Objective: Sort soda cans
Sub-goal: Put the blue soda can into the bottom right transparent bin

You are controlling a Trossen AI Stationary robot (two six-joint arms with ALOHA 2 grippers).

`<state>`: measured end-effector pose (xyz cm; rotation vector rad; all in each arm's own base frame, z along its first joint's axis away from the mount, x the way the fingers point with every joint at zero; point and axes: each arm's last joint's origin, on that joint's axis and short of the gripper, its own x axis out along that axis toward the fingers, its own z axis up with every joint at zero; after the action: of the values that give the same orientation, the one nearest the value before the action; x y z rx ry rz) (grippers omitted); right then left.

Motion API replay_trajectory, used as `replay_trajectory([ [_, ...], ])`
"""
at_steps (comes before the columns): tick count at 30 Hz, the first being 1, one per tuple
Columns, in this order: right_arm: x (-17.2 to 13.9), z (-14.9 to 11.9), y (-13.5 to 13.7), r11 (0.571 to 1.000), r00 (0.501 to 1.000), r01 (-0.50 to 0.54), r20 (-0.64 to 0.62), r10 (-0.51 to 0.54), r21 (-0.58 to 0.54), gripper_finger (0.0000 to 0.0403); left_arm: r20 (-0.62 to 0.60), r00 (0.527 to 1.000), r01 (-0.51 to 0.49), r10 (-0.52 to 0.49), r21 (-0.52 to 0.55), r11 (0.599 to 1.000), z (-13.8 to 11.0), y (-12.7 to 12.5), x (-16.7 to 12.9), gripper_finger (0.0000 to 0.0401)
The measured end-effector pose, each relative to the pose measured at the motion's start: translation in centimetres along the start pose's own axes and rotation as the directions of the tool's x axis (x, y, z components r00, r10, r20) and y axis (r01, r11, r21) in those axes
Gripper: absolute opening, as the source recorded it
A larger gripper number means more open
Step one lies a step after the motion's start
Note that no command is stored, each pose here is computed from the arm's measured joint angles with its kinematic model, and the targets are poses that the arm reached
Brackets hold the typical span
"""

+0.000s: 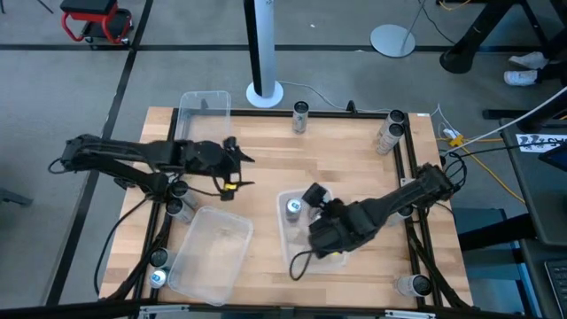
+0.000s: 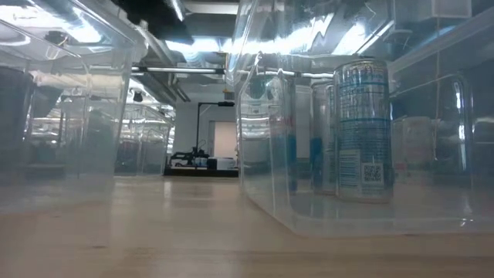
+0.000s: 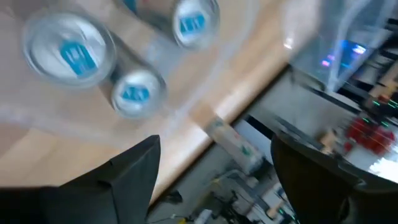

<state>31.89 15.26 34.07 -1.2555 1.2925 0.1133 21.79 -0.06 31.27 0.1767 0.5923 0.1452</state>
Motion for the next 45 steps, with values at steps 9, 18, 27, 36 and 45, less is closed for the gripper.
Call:
replay_trajectory([
  [9,-0.2,-5.7,2.8,0.969,0.976,0.216,-0.066,-0.21,0.119,0.0305,-0.209,0.975,-0.109,0.078,-0.142,0.984,-0.4,1.3,-4.8,0.0306],
  [18,1.8,-9.7,5.6,0.885,0.903,0.428,-0.117,-0.413,0.183,0.0305,-0.427,0.899,-0.214,0.092,-0.246,0.945,-2.3,1.4,-6.0,0.0306],
  [27,3.2,-10.1,6.6,0.858,0.866,0.494,-0.174,-0.469,0.141,0.0305,-0.43,0.899,-0.256,0.085,-0.357,0.898,-0.8,1.8,-8.3,0.0306],
  [36,3.8,-10.1,7.0,0.846,0.839,0.527,-0.207,-0.503,0.084,0.0305,-0.416,0.909,-0.118,-0.041,-0.35,0.929,-0.1,-2.0,-7.9,0.0306],
  [45,3.9,-10.0,7.1,0.857,0.853,0.508,-0.193,-0.485,0.089,0.0305,-0.544,0.83,-0.058,-0.119,-0.298,0.953,0.8,-10.2,-7.1,0.0306],
])
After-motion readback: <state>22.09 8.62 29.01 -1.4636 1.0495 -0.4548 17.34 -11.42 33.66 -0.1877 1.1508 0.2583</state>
